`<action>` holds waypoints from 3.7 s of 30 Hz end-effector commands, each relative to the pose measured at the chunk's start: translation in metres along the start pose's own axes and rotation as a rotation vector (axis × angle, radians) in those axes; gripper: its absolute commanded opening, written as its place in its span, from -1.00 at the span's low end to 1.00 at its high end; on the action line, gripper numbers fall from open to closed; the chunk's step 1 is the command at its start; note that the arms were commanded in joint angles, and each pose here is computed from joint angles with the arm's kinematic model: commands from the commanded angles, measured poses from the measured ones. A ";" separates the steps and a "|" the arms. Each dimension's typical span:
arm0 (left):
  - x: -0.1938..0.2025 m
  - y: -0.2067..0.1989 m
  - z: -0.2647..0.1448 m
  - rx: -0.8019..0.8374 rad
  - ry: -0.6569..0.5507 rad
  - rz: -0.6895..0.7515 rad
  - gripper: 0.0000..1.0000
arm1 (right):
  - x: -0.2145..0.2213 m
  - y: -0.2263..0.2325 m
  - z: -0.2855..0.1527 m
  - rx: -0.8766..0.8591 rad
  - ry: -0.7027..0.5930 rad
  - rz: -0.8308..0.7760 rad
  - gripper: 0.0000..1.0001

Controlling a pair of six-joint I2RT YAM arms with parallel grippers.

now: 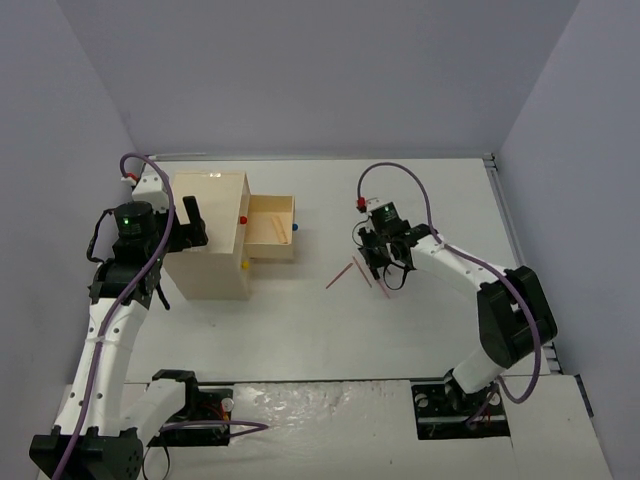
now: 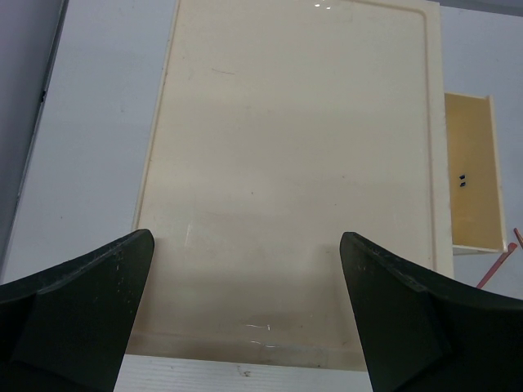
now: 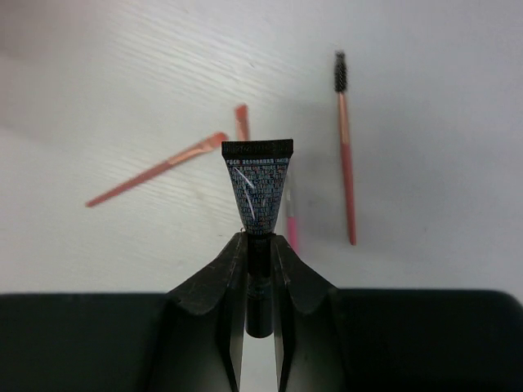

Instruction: Organize the makeup

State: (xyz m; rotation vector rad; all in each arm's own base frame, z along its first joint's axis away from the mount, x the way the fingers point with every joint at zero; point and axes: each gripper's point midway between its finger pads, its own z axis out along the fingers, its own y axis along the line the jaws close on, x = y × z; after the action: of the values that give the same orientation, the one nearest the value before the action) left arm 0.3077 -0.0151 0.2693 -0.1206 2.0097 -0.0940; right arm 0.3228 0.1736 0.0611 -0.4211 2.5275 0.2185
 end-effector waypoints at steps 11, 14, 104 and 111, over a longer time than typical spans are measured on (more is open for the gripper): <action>-0.021 -0.003 0.002 0.010 -0.066 -0.015 0.94 | -0.218 0.183 -0.124 -0.433 -0.574 -0.145 -0.96; -0.021 -0.003 0.003 0.012 -0.063 -0.012 0.94 | -0.235 0.209 -0.117 -0.478 -0.617 -0.142 -0.94; -0.009 -0.014 0.095 0.147 0.244 -0.129 0.94 | -0.235 0.303 -0.009 -0.825 -0.787 -0.774 0.78; -0.053 -0.003 0.081 0.083 0.127 -0.066 0.94 | -0.237 0.278 -0.046 -0.791 -0.780 -0.804 0.75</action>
State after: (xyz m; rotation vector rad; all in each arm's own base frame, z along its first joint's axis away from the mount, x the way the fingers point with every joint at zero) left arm 0.4066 -0.0042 0.2522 -0.1761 2.1692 -0.2226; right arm 0.4068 0.4799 0.1342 -1.3255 1.5624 0.8893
